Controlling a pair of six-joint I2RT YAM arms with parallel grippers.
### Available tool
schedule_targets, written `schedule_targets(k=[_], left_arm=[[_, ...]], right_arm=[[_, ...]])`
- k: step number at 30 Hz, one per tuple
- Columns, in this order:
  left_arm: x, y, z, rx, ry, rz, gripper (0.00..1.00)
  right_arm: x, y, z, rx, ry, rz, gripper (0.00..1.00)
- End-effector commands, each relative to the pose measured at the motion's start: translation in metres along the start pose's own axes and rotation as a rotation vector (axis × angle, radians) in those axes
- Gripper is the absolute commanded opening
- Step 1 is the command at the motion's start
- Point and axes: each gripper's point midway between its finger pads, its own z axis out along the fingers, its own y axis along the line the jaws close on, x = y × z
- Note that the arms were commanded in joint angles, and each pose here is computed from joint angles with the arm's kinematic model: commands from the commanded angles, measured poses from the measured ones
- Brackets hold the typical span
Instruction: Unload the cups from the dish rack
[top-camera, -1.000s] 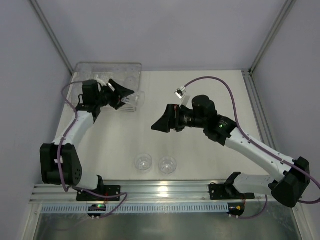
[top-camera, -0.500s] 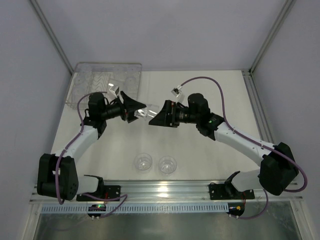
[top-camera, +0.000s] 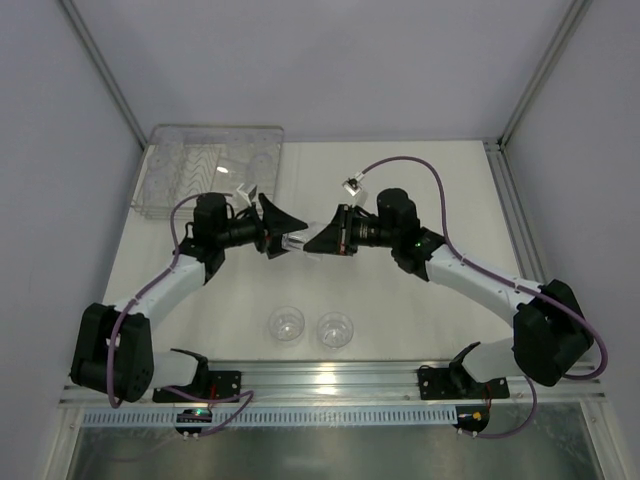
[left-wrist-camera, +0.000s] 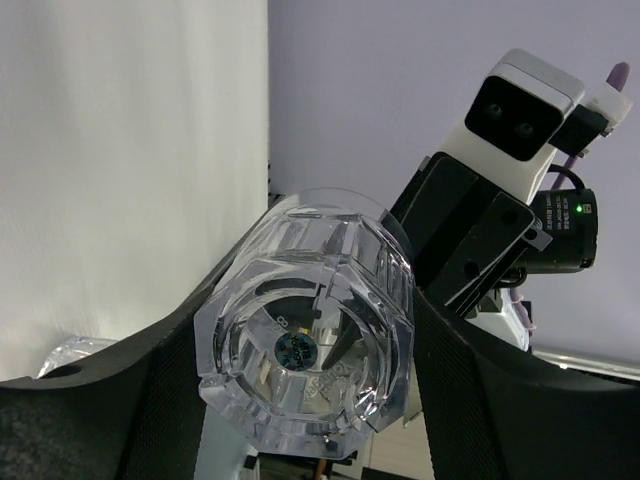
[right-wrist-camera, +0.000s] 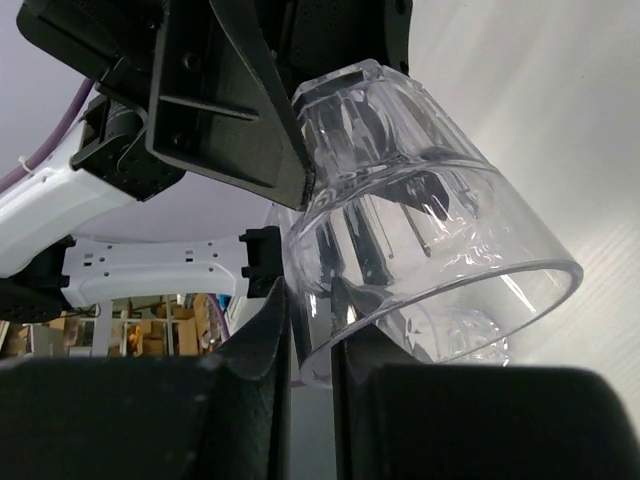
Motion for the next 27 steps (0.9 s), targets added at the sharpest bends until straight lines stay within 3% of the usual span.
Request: schedule_targets(k=[1, 3, 4, 7, 11, 17, 22, 27], left_arm=[[0.002, 0.012, 0.007, -0.065, -0.012, 0.053, 0.7], [-0.006, 0.019, 0.008, -0.121, -0.037, 0.098, 0.85], [-0.011, 0.04, 0.005, -0.228, -0.072, 0.065, 0.93], [-0.033, 0.07, -0.008, -0.441, -0.137, 0.15, 1.0], [-0.08, 0.1, -0.04, -0.703, -0.297, 0.212, 1.0], [-0.125, 0.076, -0.071, -0.863, -0.416, 0.401, 1.0], [-0.161, 0.062, -0.085, -0.974, -0.499, 0.495, 1.0], [-0.192, 0.071, -0.077, -1.038, -0.506, 0.57, 1.0]], right_arm=[[-0.011, 0.022, -0.002, -0.06, -0.059, -0.084, 0.04], [-0.01, 0.021, -0.007, -0.047, -0.069, -0.091, 0.04], [-0.012, 0.018, -0.008, -0.028, -0.081, -0.103, 0.04], [-0.011, 0.009, -0.014, 0.048, -0.091, -0.107, 0.04], [-0.001, -0.037, -0.039, 0.377, -0.018, -0.126, 0.04], [0.019, -0.109, -0.134, 1.02, 0.085, -0.18, 0.04], [0.076, -0.138, -0.177, 1.178, 0.207, -0.106, 0.04], [0.131, -0.145, -0.169, 1.134, 0.297, -0.081, 0.04]])
